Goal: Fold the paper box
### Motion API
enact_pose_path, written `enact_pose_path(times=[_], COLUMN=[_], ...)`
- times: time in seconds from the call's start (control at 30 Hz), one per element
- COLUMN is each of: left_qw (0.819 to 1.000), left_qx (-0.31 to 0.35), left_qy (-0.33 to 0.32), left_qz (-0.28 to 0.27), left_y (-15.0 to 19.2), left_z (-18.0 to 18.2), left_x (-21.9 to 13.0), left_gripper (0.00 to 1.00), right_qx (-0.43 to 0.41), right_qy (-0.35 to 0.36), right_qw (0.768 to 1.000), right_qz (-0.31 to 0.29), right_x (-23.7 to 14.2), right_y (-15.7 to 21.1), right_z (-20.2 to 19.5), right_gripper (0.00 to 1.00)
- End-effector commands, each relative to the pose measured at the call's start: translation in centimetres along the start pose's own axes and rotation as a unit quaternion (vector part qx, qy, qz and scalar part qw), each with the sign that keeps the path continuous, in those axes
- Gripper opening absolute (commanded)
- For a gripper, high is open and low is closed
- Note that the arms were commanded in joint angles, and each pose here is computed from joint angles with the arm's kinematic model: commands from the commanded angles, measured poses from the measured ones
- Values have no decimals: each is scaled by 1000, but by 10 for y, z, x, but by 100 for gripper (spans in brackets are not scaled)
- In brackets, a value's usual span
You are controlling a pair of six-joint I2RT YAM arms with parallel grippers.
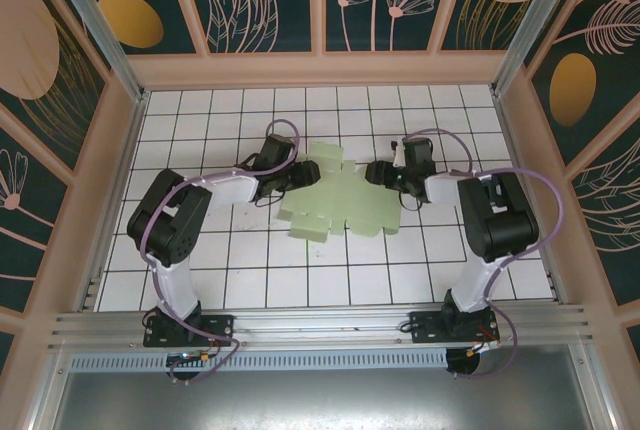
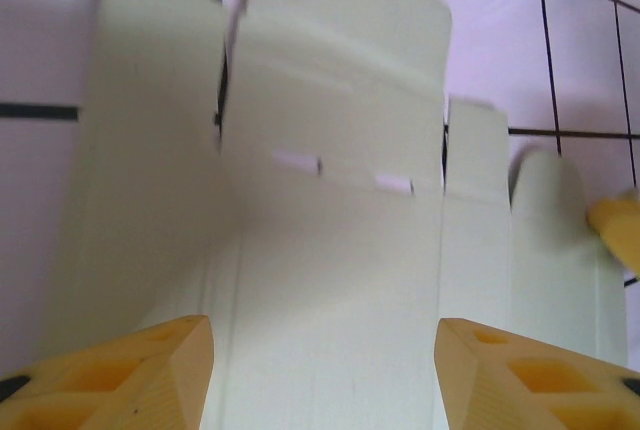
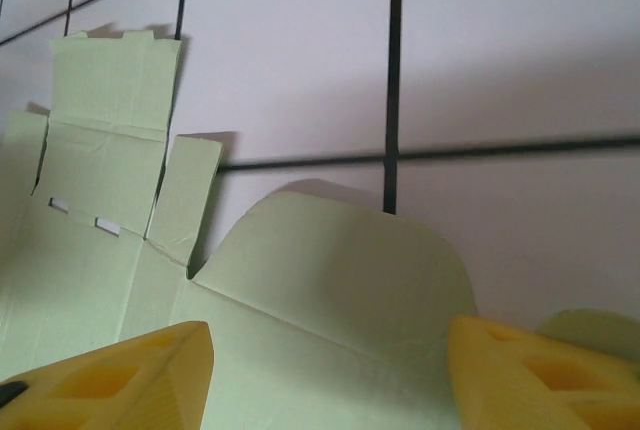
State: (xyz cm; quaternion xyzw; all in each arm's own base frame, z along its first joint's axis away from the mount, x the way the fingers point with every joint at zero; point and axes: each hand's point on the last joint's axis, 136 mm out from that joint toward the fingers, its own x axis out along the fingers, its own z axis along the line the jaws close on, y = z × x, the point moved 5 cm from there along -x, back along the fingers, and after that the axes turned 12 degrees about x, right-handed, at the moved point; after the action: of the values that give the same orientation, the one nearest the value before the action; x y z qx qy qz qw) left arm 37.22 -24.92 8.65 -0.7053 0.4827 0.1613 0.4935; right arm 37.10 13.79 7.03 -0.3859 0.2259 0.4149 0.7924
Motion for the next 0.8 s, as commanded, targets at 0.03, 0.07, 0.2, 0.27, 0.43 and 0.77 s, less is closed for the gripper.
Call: enact_pose_path(times=[0.03, 0.07, 0.2, 0.27, 0.43, 0.77], left_qw=[1000, 1000, 999, 999, 998, 998], left_qx=[7, 6, 0, 0, 11, 35], left_qy=[-3, -5, -8, -10, -4, 16], left_qz=[26, 27, 38, 43, 55, 52], left_y=[7, 6, 7, 4, -11, -64], left_z=[6, 8, 17, 20, 18, -2], left_x=[13, 15, 29, 37, 63, 103], left_gripper=[60, 60, 60, 60, 60, 62], right_qx=[22, 24, 29, 32, 20, -53], right_qy=[7, 10, 17, 16, 3, -38], right_qw=[1000, 1000, 999, 999, 998, 990], right_qz=[12, 13, 21, 27, 52, 125], right_x=[-12, -15, -26, -31, -38, -24], right_y=[21, 25, 43, 52, 81, 134], right_z=[-7, -8, -17, -18, -7, 46], right_gripper=[64, 64, 64, 64, 64, 65])
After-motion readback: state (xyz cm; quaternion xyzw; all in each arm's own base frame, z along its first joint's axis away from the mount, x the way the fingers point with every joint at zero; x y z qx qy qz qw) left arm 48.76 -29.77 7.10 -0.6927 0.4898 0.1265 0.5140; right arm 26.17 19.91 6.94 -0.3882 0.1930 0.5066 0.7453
